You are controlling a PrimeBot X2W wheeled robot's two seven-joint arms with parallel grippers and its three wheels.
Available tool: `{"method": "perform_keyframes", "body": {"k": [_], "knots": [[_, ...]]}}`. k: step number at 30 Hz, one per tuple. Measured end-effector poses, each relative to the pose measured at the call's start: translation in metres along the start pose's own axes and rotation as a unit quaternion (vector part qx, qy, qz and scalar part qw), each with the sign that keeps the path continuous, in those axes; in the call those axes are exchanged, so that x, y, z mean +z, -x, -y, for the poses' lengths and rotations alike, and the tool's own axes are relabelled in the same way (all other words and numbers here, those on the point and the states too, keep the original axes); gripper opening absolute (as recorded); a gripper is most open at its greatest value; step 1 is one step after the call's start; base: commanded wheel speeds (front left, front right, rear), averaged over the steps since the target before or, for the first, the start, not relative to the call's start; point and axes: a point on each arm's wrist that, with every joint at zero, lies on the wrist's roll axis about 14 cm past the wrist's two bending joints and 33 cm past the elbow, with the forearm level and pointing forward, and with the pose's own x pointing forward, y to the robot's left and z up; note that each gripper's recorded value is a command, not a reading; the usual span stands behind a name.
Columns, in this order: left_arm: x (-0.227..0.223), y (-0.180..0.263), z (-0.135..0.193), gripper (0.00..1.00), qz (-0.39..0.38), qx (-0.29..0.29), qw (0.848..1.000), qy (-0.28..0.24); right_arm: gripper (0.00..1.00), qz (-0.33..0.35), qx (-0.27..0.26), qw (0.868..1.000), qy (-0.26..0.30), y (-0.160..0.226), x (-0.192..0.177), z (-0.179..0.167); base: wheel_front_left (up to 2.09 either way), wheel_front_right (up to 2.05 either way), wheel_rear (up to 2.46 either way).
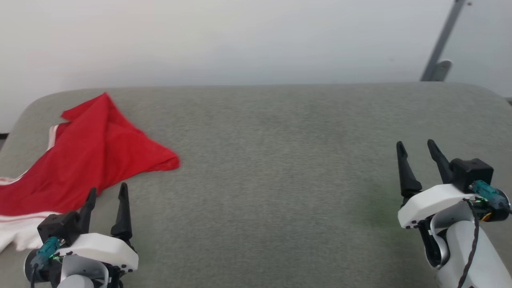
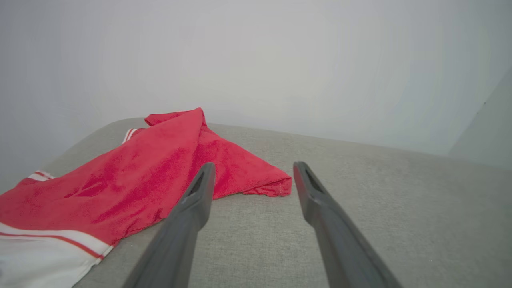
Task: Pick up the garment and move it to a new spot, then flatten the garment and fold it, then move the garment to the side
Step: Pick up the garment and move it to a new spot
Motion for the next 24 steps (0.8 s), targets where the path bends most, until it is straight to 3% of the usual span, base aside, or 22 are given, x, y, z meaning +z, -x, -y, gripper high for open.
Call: {"method": "perform_keyframes", "body": {"k": [13,24], "knots": [[0.012,0.062,-0.091,1.0,0.022,0.153,0.988,-0.028,1.0,-0.003,0.16,0.987,0.012,-0.031,-0.013,-0.127,0.0,0.0,0.0],[0.016,0.145,-0.141,1.0,0.032,0.274,0.959,-0.058,1.0,-0.004,0.306,0.952,0.017,-0.024,-0.022,-0.246,0.0,0.0,0.0]]}}
